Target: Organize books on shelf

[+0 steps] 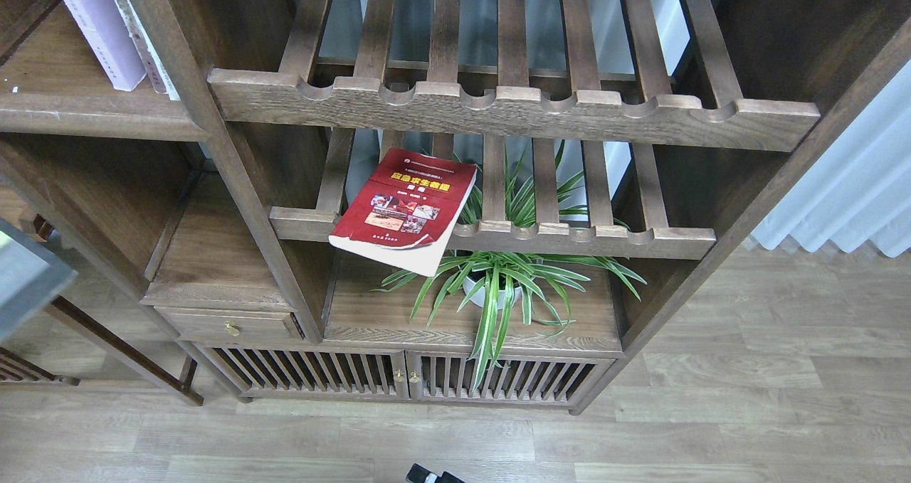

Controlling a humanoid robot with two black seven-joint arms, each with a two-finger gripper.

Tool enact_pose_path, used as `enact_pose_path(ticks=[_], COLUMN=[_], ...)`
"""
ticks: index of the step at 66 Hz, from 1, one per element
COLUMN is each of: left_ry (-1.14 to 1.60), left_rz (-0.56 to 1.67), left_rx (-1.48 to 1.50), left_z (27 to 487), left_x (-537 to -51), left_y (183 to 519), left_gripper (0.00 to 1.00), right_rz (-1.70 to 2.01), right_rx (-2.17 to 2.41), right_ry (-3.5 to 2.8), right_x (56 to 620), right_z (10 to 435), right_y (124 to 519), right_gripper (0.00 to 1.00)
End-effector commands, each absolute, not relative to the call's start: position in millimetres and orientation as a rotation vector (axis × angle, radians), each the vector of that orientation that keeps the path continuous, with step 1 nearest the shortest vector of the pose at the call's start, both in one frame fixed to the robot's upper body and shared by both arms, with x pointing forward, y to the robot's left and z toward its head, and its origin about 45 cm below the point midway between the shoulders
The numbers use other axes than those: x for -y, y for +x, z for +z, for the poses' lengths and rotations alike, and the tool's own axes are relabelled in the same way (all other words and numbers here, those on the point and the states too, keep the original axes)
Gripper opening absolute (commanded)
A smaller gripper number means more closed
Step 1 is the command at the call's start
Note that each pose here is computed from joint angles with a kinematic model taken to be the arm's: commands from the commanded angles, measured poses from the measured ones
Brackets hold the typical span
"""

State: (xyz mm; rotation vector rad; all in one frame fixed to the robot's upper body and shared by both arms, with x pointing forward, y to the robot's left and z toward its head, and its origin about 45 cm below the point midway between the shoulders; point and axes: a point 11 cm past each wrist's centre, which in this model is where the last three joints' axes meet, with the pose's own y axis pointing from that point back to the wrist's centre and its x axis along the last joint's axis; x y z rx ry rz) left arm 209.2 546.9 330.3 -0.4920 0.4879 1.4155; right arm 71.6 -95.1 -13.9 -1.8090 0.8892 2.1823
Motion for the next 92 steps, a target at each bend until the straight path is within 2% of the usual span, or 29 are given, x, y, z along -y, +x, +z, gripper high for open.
enact_pose_path(ticks=[1,13,35,52,62,92], left_ry=[-0.509,-0.552,-0.558,-0.475,-0.396,-0.183], left_rz=[1.401,1.393,1.334,1.325,1.304,1.266], left_rx=[-0.454,-0.468,-0.296,-0.181,-0.115,0.001], left_z=[339,335,382,407,429,472], left_x=[-546,-546,-536,-523,-510,-476], left_y=[217,222,259,285,315,375], left_gripper=[0.07,0.07,0.08,0.08,0.08,0.10], right_rz=[2.186,2.200,2.203,2.207,2.206,2.217], right_rx=[-0.890,-0.887,-0.882,-0.885,-0.891,-0.889], right_ry=[-1.807,-1.800,-1.797,-1.792,-1.791,-1.777], right_x=[95,94,93,93,95,94], right_z=[-14,-15,-15,-15,-16,-15], right_y=[70,64,63,61,61,56], right_gripper=[0.99,0.99,0.99,0.99,0.99,0.99])
